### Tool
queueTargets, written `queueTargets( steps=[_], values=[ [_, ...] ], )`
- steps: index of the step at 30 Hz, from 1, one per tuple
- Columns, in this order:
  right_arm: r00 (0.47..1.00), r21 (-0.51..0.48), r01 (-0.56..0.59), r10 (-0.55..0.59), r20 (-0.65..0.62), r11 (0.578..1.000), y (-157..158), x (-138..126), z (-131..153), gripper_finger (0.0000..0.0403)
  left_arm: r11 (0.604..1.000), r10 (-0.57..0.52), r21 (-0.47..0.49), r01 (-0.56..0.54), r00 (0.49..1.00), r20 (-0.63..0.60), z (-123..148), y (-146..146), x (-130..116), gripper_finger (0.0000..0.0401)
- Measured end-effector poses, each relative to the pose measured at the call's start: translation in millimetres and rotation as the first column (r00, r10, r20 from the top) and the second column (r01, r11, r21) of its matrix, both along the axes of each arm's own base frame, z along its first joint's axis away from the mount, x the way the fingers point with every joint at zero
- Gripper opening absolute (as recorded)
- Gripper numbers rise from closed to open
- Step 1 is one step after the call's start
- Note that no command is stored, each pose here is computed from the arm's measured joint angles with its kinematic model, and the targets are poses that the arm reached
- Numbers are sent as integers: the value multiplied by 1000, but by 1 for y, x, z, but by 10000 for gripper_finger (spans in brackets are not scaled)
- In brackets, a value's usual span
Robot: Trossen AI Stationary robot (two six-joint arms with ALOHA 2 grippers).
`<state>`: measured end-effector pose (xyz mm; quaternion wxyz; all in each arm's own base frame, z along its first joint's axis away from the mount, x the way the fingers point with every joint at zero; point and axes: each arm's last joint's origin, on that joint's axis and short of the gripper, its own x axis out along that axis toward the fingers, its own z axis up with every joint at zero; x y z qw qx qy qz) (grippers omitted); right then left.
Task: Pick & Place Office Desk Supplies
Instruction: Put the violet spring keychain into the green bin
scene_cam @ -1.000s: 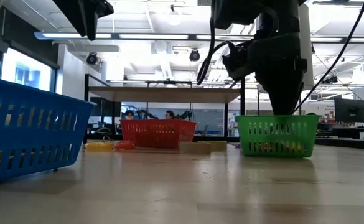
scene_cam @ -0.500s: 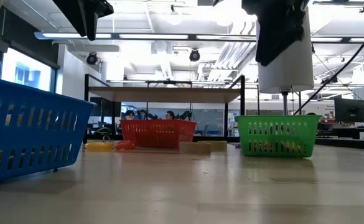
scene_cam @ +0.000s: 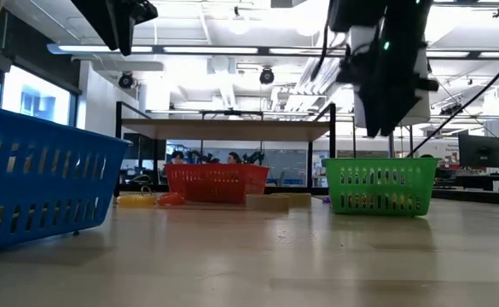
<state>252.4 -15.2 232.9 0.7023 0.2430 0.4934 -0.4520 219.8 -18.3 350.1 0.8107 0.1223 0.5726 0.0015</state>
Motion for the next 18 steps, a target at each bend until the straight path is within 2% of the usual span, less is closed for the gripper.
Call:
queueTargets(
  steps=[3, 9, 18],
  values=[
    [999, 16, 5, -6, 37, 1000, -10, 2, -12, 138, 1000, -2, 1, 2, 1000, 0, 0, 0, 0, 116],
    [993, 74, -65, 57, 100, 995, -24, 6, -24, 138, 1000, -3, 1, 3, 1000, 0, 0, 0, 0, 116],
    [987, 32, -148, 145, 73, 988, -29, 4, -34, 138, 1000, -2, 1, 2, 1000, 0, 0, 0, 0, 116]
  ],
)
